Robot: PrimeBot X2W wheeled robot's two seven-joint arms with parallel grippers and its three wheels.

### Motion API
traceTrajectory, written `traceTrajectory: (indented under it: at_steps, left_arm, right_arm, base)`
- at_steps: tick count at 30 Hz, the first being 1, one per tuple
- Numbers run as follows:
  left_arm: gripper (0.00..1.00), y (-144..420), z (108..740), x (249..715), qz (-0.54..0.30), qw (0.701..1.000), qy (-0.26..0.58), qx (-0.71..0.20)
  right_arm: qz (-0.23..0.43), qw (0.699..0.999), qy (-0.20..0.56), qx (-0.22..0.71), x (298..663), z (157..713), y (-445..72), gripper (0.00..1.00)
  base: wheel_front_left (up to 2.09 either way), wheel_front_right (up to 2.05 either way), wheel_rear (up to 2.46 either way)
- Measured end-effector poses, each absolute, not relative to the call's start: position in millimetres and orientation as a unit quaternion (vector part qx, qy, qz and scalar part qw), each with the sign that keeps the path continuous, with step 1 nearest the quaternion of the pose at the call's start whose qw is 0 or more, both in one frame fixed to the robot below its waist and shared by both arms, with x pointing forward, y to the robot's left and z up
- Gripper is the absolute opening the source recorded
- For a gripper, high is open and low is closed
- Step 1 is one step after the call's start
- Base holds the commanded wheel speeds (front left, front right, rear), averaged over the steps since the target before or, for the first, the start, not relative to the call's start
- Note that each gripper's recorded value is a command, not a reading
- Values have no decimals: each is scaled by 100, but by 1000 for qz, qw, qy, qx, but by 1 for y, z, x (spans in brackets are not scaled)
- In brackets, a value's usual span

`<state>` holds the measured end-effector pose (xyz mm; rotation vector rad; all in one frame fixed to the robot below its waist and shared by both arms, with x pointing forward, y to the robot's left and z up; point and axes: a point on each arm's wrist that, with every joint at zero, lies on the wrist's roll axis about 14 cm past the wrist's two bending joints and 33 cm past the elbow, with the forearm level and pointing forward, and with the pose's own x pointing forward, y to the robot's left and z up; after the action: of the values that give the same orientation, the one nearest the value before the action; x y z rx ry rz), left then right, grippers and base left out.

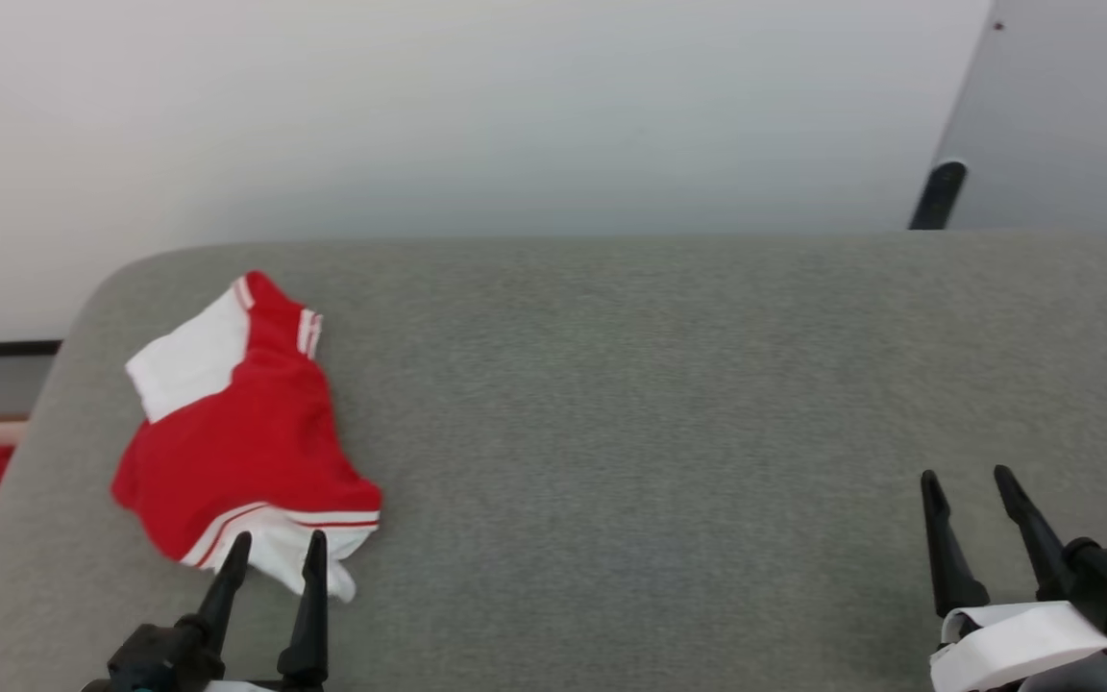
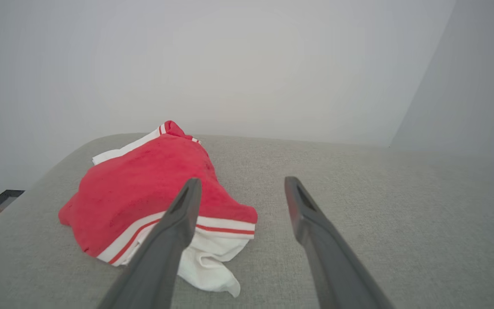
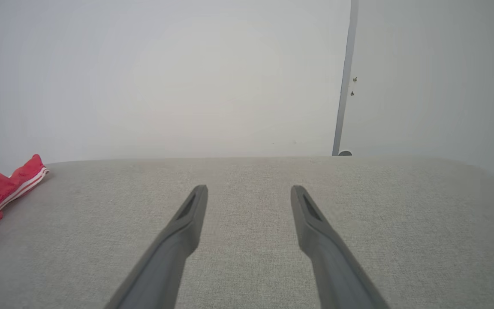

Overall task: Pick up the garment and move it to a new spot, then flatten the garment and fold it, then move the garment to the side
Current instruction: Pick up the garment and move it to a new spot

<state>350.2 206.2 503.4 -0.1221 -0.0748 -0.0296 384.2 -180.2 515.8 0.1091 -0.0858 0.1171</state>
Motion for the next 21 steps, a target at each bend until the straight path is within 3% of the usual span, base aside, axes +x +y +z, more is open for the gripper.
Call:
traceTrajectory:
  at_steps: [11, 21]
  left_arm:
    - [100, 256, 500, 313, 66, 996, -36, -57]
    - [100, 303, 490, 249, 173, 982, -33, -67]
  right_arm:
    - [166, 984, -33, 62, 401, 515, -104, 100]
    - [285, 956, -16, 74, 402, 511, -14, 100]
  base:
    - [0, 0, 0]
    - [0, 0, 0]
